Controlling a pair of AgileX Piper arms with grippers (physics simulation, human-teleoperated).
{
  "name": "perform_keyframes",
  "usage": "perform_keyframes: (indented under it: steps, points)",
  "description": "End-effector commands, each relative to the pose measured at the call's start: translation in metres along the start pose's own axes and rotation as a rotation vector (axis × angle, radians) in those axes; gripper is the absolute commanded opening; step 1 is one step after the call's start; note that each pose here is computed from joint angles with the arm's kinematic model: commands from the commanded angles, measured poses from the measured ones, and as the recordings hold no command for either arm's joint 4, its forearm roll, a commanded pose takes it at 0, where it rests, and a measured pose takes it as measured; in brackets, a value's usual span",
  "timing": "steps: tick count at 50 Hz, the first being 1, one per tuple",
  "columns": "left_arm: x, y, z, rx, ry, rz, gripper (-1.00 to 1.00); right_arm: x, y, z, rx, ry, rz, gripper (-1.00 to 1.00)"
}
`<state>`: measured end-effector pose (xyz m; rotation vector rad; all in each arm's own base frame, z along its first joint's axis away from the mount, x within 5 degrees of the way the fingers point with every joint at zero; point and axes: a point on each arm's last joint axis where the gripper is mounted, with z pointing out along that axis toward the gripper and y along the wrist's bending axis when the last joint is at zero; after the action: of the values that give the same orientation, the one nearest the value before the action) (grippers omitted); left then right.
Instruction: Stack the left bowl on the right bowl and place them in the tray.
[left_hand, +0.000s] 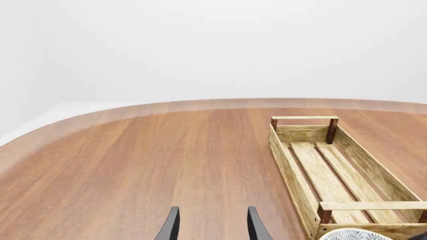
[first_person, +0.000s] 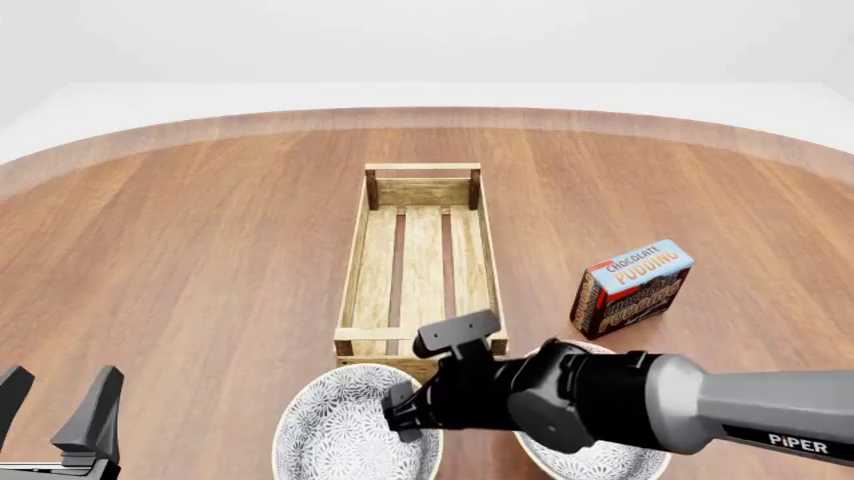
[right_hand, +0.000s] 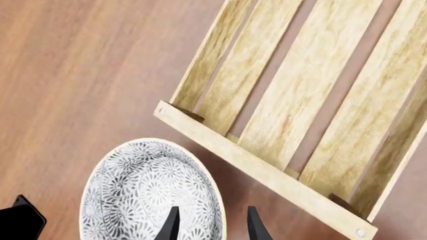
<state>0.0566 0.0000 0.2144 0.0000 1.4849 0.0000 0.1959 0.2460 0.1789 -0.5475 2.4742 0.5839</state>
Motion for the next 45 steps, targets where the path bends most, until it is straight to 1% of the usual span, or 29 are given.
perform_keyframes:
  steps: [1,3,4,9,17,18,25,31,36,37,38,40,45]
  points:
    - [0.000,0.000,0.000,0.000,0.000,0.000,1.00,0.007,-0.003,0.011,0.004,0.012,0.020,1.00]
    - [0.000,0.000,0.000,0.000,0.000,0.000,1.00,0.008,-0.003,0.012,0.004,0.013,0.020,1.00]
    - [0.000,0.000,0.000,0.000,0.000,0.000,1.00,0.012,-0.001,0.016,0.001,0.022,0.022,1.00]
    - [0.000,0.000,0.000,0.000,0.000,0.000,1.00,0.019,0.003,0.022,-0.006,0.036,0.025,1.00]
    - [0.000,0.000,0.000,0.000,0.000,0.000,1.00,0.025,0.004,0.027,-0.007,0.050,0.024,1.00]
    - [0.000,0.000,0.000,0.000,0.000,0.000,1.00,0.025,0.004,0.028,-0.006,0.051,0.019,-1.00]
    - [0.000,0.000,0.000,0.000,0.000,0.000,1.00,0.023,0.009,0.027,-0.011,0.056,-0.002,-1.00]
    - [0.000,0.000,0.000,0.000,0.000,0.000,1.00,0.010,0.006,0.013,-0.007,0.030,-0.028,-1.00]
    - [0.000,0.000,0.000,0.000,0.000,0.000,1.00,0.004,0.007,0.003,-0.011,0.015,-0.034,-1.00]
    - [0.000,0.000,0.000,0.000,0.000,0.000,1.00,-0.001,0.009,-0.005,-0.016,0.002,-0.048,-1.00]
    - [0.000,0.000,0.000,0.000,0.000,0.000,1.00,-0.001,0.009,-0.005,-0.016,0.002,-0.048,-1.00]
    - [0.000,0.000,0.000,0.000,0.000,0.000,1.00,-0.007,0.010,-0.014,-0.020,-0.014,-0.062,-1.00]
    - [0.000,0.000,0.000,0.000,0.000,0.000,1.00,-0.026,0.005,-0.043,-0.016,-0.072,-0.081,-1.00]
